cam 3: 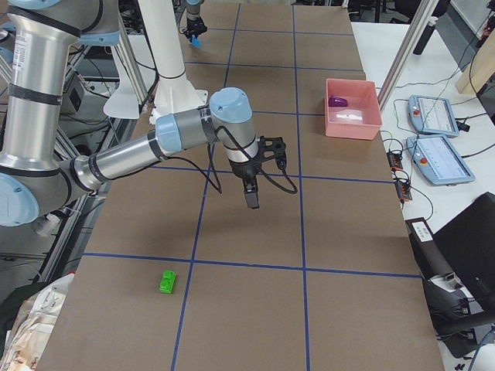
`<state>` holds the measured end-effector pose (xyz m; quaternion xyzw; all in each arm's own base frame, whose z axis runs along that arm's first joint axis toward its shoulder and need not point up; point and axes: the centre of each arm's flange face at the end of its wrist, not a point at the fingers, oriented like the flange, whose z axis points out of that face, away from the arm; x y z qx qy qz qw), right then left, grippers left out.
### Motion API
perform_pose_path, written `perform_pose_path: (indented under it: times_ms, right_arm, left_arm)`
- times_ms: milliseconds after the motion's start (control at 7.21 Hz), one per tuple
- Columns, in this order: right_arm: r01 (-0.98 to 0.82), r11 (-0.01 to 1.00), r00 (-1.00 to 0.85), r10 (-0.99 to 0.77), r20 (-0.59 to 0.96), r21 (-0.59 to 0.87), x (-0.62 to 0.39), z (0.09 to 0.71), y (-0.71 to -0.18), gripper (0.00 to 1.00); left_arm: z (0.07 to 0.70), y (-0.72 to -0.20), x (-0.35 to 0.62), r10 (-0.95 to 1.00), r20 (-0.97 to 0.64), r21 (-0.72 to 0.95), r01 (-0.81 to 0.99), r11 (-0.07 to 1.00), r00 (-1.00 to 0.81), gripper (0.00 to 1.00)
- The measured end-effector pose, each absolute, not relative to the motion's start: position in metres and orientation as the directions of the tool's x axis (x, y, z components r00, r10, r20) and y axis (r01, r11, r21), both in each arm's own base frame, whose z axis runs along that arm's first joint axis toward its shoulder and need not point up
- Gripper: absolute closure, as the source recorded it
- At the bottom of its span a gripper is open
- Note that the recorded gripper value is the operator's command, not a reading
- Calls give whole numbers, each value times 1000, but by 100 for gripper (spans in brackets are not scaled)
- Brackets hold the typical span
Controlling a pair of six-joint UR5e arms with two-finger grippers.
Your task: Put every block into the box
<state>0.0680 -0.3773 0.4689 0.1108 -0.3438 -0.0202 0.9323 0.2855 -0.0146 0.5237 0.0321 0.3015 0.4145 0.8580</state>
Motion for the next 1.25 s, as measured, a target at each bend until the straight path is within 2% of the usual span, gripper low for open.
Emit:
perform_pose_path:
  times_ms: [277, 416, 832, 1248]
  right_arm:
    - [-39, 975, 758, -113, 642, 218, 68, 469, -377, 0]
    - [-41, 975, 756, -112, 645, 217, 68, 469, -377, 0]
    - [-43, 976, 747, -111, 656, 214, 68, 469, -377, 0]
    - [-46, 976, 745, -108, 658, 212, 67, 470, -379, 0]
  left_arm:
    - [473, -40, 303, 509, -651, 246, -479, 843, 562, 100]
    - [447, -59, 320, 422, -718, 233, -379, 895, 554, 100]
    - [369, -118, 361, 277, -856, 237, -145, 961, 437, 100]
    - [293, -189, 377, 221, -928, 257, 87, 962, 300, 100]
